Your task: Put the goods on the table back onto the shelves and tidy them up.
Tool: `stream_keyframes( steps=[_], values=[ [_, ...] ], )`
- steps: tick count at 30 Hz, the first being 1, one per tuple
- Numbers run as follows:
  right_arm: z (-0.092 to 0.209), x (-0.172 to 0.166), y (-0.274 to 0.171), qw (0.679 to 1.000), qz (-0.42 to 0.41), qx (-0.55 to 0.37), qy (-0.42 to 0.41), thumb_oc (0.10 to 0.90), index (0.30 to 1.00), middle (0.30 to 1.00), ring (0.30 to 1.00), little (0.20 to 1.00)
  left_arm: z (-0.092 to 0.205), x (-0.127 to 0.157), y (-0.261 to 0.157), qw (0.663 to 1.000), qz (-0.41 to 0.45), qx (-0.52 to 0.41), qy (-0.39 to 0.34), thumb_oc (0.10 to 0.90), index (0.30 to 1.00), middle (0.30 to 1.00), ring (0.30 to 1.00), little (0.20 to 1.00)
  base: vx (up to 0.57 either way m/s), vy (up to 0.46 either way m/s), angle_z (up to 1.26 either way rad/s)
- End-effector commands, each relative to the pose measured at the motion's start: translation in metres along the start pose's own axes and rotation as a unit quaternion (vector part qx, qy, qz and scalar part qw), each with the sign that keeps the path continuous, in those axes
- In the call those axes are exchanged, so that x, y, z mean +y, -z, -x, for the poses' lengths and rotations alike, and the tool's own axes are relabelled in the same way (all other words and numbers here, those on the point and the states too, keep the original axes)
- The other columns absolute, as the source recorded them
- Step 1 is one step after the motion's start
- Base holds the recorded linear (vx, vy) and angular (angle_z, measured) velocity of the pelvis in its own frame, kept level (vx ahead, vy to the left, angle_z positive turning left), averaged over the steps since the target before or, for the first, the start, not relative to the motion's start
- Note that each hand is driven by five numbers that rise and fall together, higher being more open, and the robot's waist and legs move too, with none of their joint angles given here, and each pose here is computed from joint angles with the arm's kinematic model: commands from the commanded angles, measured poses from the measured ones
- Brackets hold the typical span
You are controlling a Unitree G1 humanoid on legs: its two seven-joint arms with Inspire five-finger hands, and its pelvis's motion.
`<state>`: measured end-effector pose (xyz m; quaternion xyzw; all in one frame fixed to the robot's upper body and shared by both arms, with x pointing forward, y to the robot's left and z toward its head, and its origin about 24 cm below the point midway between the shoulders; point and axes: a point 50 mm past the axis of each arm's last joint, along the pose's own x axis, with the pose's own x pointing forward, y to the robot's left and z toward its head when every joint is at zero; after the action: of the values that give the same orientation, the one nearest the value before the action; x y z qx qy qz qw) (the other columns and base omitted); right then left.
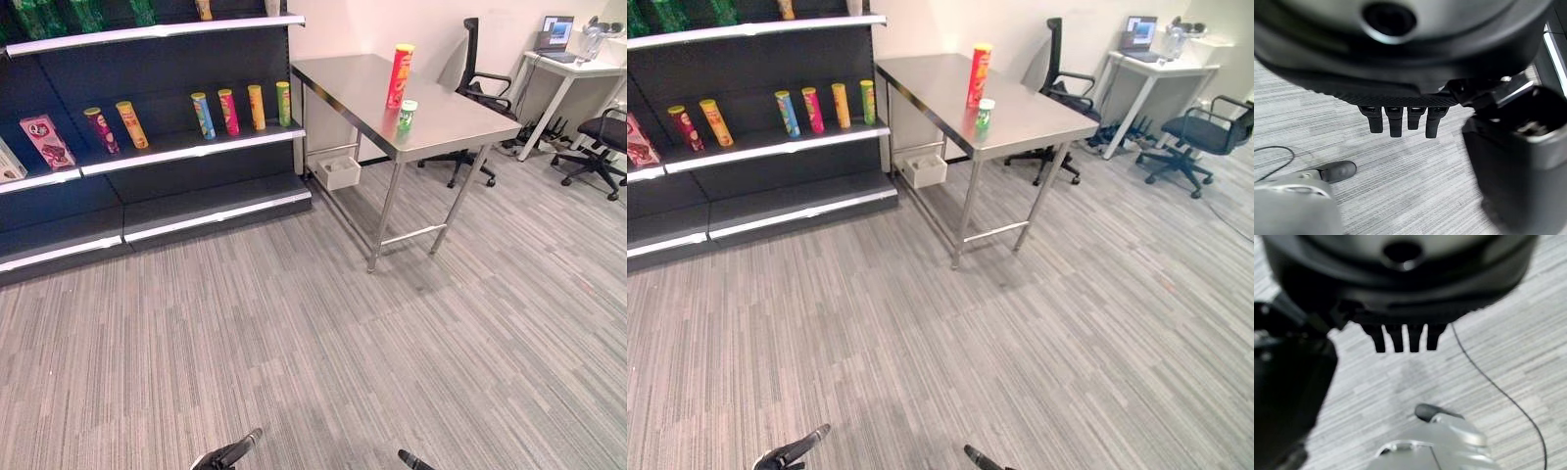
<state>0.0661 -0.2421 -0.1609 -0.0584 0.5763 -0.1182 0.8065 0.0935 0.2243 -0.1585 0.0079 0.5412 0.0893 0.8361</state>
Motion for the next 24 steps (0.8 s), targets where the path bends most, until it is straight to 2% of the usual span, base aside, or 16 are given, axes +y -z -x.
stream_keyframes(
  steps=[1, 12, 16, 18, 21, 24],
  values=[
    [-0.003, -0.016, -0.037, 0.998, -0.006, -0.061, 0.024, 0.800, 0.900, 0.900, 0.900, 0.900, -0.002, 0.005, -0.027, 0.999, 0.006, -0.052, -0.002, 0.800, 0.900, 0.900, 0.900, 0.900, 0.00, -0.007, 0.04],
    [-0.003, -0.021, -0.049, 0.996, 0.034, -0.075, 0.020, 0.800, 0.900, 0.900, 0.900, 0.900, -0.002, 0.009, -0.031, 0.998, -0.019, -0.058, -0.002, 0.800, 0.900, 0.900, 0.900, 0.900, 0.01, -0.033, -0.03],
    [-0.002, -0.017, -0.044, 0.997, 0.028, -0.073, 0.011, 0.800, 0.900, 0.900, 0.900, 0.900, -0.001, 0.015, -0.046, 0.995, 0.031, -0.089, -0.019, 0.800, 0.900, 0.900, 0.900, 0.900, 0.04, -0.244, -0.07],
    [0.000, -0.025, -0.045, 0.996, 0.020, -0.087, 0.021, 0.800, 0.900, 0.900, 0.900, 0.900, 0.001, 0.016, -0.068, 0.991, 0.044, -0.129, -0.019, 0.800, 0.900, 0.900, 0.900, 0.900, 0.07, -0.387, 0.05],
    [0.001, -0.032, -0.046, 0.996, 0.007, -0.088, 0.034, 0.800, 0.900, 0.900, 0.900, 0.900, 0.001, 0.009, -0.076, 0.989, 0.037, -0.142, -0.013, 0.800, 0.900, 0.900, 0.900, 0.900, 0.29, -0.077, 0.24],
    [0.002, -0.035, -0.076, 0.990, 0.005, -0.140, 0.035, 0.800, 0.900, 0.900, 0.900, 0.900, 0.004, 0.007, -0.084, 0.984, 0.053, -0.169, -0.001, 0.800, 0.900, 0.900, 0.900, 0.900, 0.59, 0.209, -0.90]
  ],
)
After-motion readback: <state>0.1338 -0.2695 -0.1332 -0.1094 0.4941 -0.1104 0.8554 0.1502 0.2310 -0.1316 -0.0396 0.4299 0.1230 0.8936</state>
